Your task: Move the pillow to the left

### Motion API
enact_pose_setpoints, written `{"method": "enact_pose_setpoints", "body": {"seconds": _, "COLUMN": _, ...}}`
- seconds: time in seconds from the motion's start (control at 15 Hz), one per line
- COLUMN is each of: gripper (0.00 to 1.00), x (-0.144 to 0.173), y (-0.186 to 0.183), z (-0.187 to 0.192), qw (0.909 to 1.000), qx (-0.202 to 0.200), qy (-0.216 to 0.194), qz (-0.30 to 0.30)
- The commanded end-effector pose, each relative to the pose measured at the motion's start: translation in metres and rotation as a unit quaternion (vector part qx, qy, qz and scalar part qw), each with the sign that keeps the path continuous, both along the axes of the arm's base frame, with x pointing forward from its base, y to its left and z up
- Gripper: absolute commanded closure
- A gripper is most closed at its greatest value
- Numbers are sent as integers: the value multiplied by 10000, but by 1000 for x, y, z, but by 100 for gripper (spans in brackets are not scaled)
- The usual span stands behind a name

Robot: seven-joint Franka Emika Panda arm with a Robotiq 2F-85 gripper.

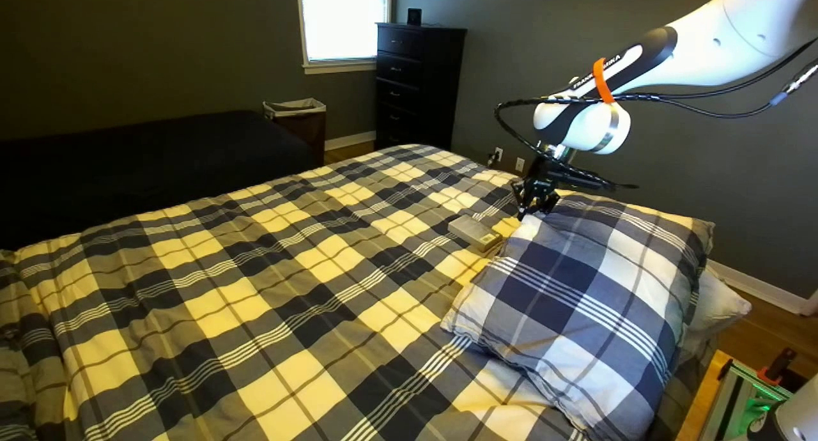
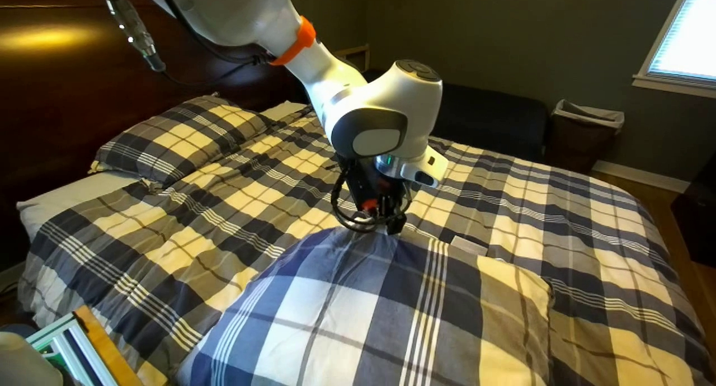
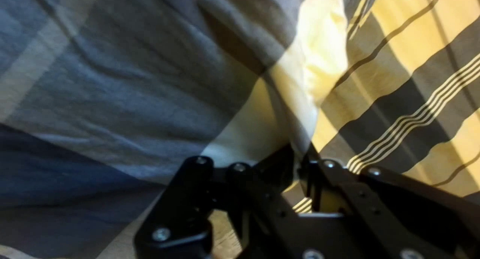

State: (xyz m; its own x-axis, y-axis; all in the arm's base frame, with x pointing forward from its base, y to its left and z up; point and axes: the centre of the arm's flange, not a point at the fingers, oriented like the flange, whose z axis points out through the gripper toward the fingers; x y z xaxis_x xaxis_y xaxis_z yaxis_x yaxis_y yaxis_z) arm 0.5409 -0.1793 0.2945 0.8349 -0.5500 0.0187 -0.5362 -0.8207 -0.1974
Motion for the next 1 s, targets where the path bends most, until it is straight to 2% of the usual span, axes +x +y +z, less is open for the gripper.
{"method": "enact_pose_setpoints", "body": {"seconds": 0.0, "gripper": 99, "x": 26, "y": 51, "z": 11, "qw": 9953, "qx": 382, "qy": -88, "qz": 880}}
{"method": "enact_pose_setpoints", "body": {"seconds": 0.27, "gripper": 99, "x": 44, "y": 100, "z": 13, "qw": 9840, "qx": 505, "qy": -62, "qz": 1708}}
{"method": "enact_pose_setpoints", "body": {"seconds": 0.33, "gripper": 95, "x": 27, "y": 85, "z": 6, "qw": 9897, "qx": 330, "qy": 16, "qz": 1392}}
{"method": "enact_pose_setpoints", "body": {"seconds": 0.47, "gripper": 95, "x": 31, "y": 99, "z": 6, "qw": 9865, "qx": 352, "qy": 18, "qz": 1601}}
{"method": "enact_pose_setpoints", "body": {"seconds": 0.67, "gripper": 95, "x": 32, "y": 99, "z": 4, "qw": 9857, "qx": 352, "qy": 18, "qz": 1648}}
{"method": "enact_pose_setpoints", "body": {"seconds": 0.73, "gripper": 99, "x": 32, "y": 99, "z": 5, "qw": 9857, "qx": 350, "qy": 14, "qz": 1650}}
{"method": "enact_pose_setpoints", "body": {"seconds": 0.87, "gripper": 99, "x": 42, "y": 115, "z": -1, "qw": 9743, "qx": 426, "qy": 125, "qz": 2210}}
{"method": "enact_pose_setpoints", "body": {"seconds": 0.93, "gripper": 99, "x": 54, "y": 128, "z": -7, "qw": 9656, "qx": 476, "qy": 185, "qz": 2549}}
